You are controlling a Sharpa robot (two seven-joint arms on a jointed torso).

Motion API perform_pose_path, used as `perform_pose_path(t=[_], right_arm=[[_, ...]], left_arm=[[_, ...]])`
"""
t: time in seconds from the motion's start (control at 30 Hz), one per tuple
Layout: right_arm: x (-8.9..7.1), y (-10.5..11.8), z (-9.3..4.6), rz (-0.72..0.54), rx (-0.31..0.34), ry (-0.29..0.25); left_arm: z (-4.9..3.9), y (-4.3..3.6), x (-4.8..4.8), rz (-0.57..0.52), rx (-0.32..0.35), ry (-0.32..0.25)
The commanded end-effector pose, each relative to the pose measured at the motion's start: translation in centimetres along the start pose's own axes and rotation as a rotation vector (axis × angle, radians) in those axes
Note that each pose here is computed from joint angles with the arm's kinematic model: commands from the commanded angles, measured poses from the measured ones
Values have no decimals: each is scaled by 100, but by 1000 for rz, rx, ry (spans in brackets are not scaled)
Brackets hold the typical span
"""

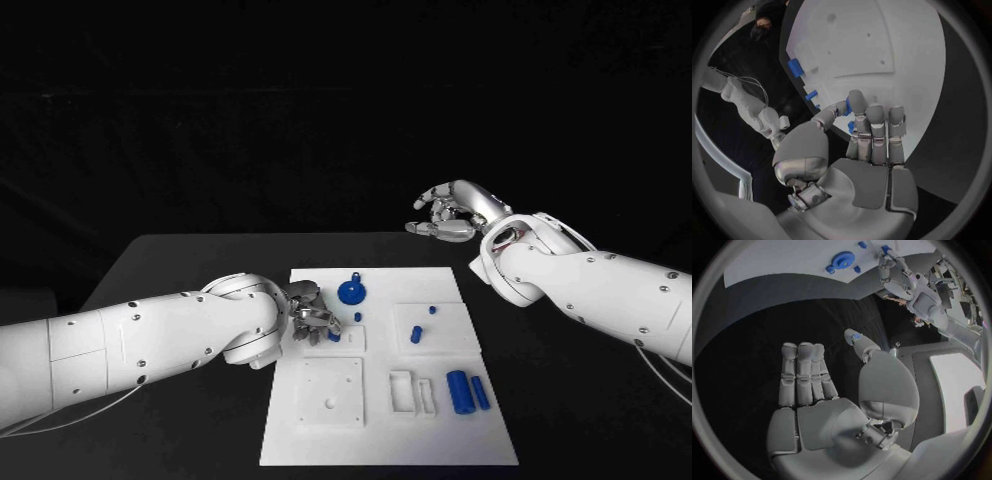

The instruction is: Assemble the parts on the task board

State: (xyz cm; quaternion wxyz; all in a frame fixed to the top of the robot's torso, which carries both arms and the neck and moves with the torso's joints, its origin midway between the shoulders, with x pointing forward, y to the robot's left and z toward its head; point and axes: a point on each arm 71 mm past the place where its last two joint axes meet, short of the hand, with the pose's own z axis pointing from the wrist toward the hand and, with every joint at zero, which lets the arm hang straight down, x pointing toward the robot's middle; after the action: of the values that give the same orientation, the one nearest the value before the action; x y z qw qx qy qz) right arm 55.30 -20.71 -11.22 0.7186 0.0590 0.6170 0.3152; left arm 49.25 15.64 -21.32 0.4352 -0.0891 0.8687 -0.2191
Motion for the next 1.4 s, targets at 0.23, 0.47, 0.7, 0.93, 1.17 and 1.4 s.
perform_pose_path(t=[0.23, 0.47, 0.7, 0.93, 1.17, 1.4], right_arm=[[14, 16, 14, -1, -6, 12], [14, 14, 15, -1, -6, 13], [16, 15, 15, -1, -5, 14], [24, 16, 21, -1, -4, 18], [32, 18, 27, -1, -4, 20], [33, 18, 28, -1, -3, 20]], left_arm=[[4, -23, 24, 38, 10, 28], [10, -23, 32, 52, 7, 42], [12, -24, 36, 61, 5, 48], [13, -33, 47, 69, 7, 59], [14, -39, 46, 69, 12, 54], [16, -48, 45, 67, 16, 50]])
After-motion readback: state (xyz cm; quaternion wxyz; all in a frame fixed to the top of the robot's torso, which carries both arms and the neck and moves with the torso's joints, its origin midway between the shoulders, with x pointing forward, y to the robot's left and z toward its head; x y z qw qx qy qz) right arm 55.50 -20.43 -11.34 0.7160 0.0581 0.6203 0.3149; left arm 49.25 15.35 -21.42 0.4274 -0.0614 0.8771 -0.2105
